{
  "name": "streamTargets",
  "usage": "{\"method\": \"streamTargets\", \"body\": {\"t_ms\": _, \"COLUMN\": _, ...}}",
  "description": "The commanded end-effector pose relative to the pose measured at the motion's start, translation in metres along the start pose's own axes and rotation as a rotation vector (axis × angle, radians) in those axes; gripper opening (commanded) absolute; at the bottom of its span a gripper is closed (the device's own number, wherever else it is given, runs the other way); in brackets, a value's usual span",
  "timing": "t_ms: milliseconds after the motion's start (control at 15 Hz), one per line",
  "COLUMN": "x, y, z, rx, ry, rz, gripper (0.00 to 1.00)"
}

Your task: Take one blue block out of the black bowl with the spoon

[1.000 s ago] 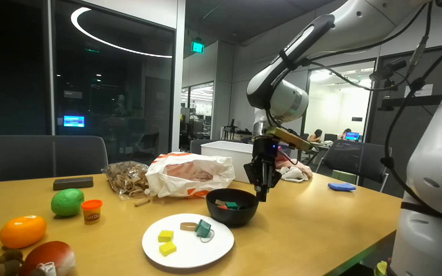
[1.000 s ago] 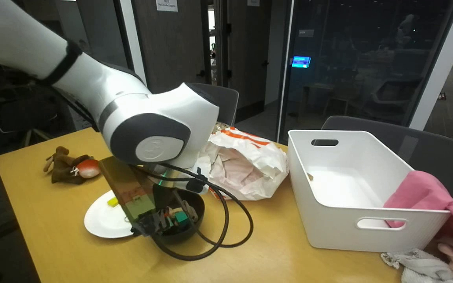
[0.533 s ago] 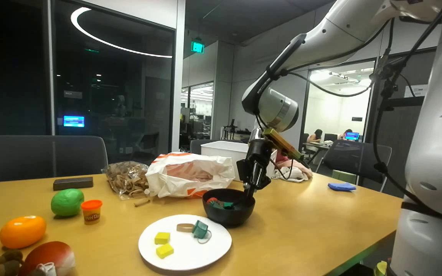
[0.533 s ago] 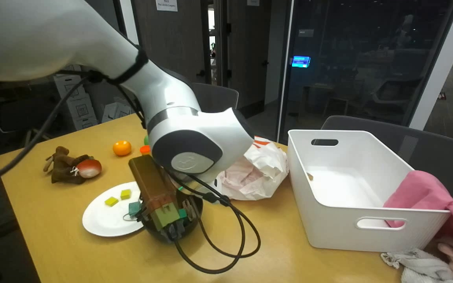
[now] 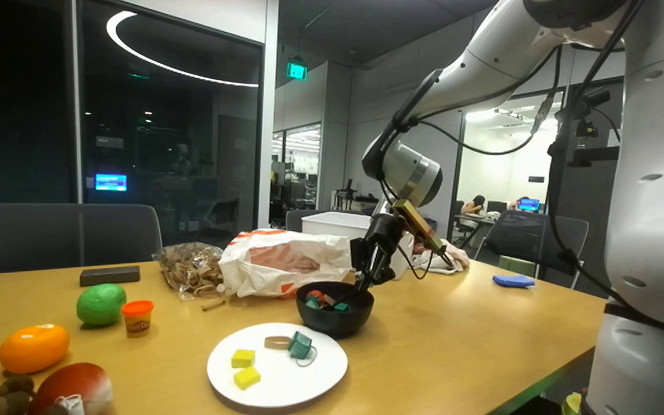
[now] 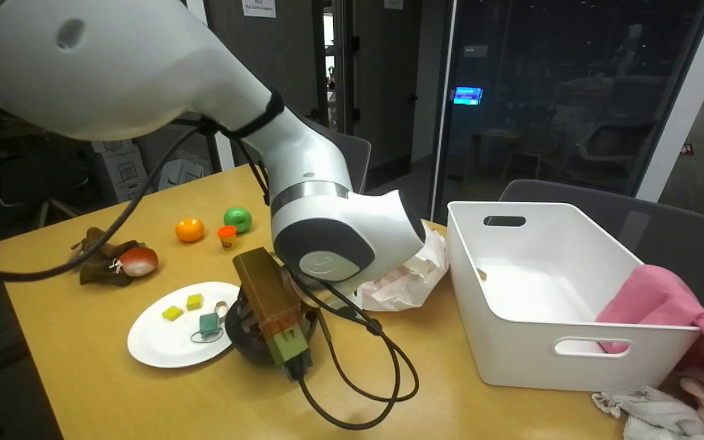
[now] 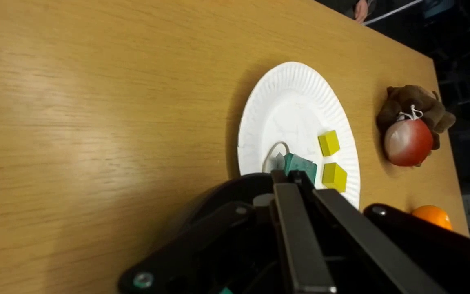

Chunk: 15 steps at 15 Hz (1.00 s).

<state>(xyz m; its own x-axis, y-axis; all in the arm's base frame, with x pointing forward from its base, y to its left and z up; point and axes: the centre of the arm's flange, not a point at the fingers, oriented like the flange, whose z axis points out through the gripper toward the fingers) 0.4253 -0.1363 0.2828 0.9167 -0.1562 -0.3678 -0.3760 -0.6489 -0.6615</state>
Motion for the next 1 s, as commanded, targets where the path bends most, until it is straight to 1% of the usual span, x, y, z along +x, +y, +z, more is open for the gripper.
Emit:
{"method": "streamTargets", "body": {"t_ms": 0, "x": 0.003, "y": -0.006, "z": -0.021, "rx": 0.032, "ry": 0.013, "rz": -0.060, "gripper": 0.09}}
{"method": "streamTargets", "body": {"t_ms": 133, "x": 0.003, "y": -0.007, "z": -0.030, "rx": 0.039, "ry": 0.030, "rz": -0.105, "gripper": 0.09}}
{"method": "streamTargets", "body": {"t_ms": 333, "x": 0.009, "y": -0.002, "z": -0.033, "rx": 0.075, "ry": 0.013, "rz": -0.157, "gripper": 0.09}}
{"method": "streamTargets", "body": {"t_ms": 667, "x": 0.009, "y": 0.008, "z": -0.034, "rx": 0.129, "ry": -0.002, "rz": -0.179, "gripper": 0.09}}
{"method": "streamTargets", "body": {"t_ms": 933, "x": 0.005, "y": 0.006, "z": -0.033, "rx": 0.139, "ry": -0.019, "rz": -0.204, "gripper": 0.09}}
